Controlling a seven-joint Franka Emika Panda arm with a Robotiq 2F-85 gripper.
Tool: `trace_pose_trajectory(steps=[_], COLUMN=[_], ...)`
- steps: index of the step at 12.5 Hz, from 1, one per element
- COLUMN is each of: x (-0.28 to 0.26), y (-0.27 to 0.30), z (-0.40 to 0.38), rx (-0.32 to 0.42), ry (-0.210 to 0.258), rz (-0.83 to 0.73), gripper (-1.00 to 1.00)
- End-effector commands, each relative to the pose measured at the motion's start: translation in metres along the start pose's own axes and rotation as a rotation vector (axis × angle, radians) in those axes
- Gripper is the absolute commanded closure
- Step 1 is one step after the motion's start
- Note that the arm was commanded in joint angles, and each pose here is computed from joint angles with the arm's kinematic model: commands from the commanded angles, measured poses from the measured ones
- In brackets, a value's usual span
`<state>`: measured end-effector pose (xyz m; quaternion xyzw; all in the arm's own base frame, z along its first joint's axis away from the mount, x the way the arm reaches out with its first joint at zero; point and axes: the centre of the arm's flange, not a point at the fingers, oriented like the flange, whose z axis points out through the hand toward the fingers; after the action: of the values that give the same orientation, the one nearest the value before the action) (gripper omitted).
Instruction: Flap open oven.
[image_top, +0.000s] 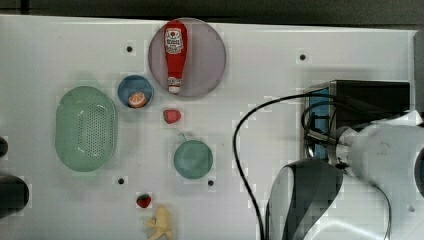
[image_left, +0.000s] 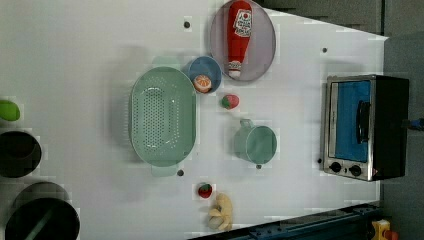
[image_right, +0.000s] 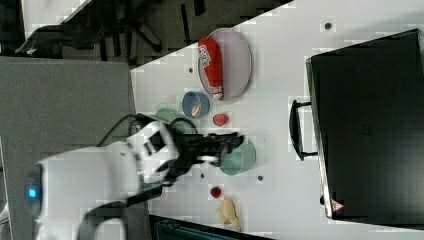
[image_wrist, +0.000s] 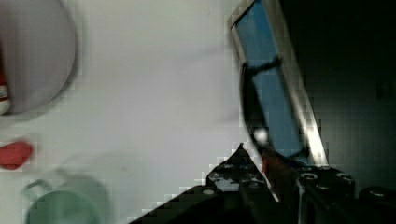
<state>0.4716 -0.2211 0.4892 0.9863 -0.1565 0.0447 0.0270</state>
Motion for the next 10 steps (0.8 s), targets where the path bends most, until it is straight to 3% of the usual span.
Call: trace_pose_trajectory(steps=[1, 3, 5, 7, 10], x=[-0.004, 0.0, 0.003, 0.0, 0.0], y=[0.018, 0.03, 0.038, 0.042, 0.041], z=[0.064, 0.087, 0.109, 0.135, 0.161], rx=[-0.014, -0.037, -0.058, -0.062, -0.07], ry=[-0.021, 0.029, 0.042, -0.008, -0.043], rz=[-0.201, -0.259, -0.252, -0.246, -0.251], gripper=[0.65, 0.65, 0.65, 0.65, 0.65])
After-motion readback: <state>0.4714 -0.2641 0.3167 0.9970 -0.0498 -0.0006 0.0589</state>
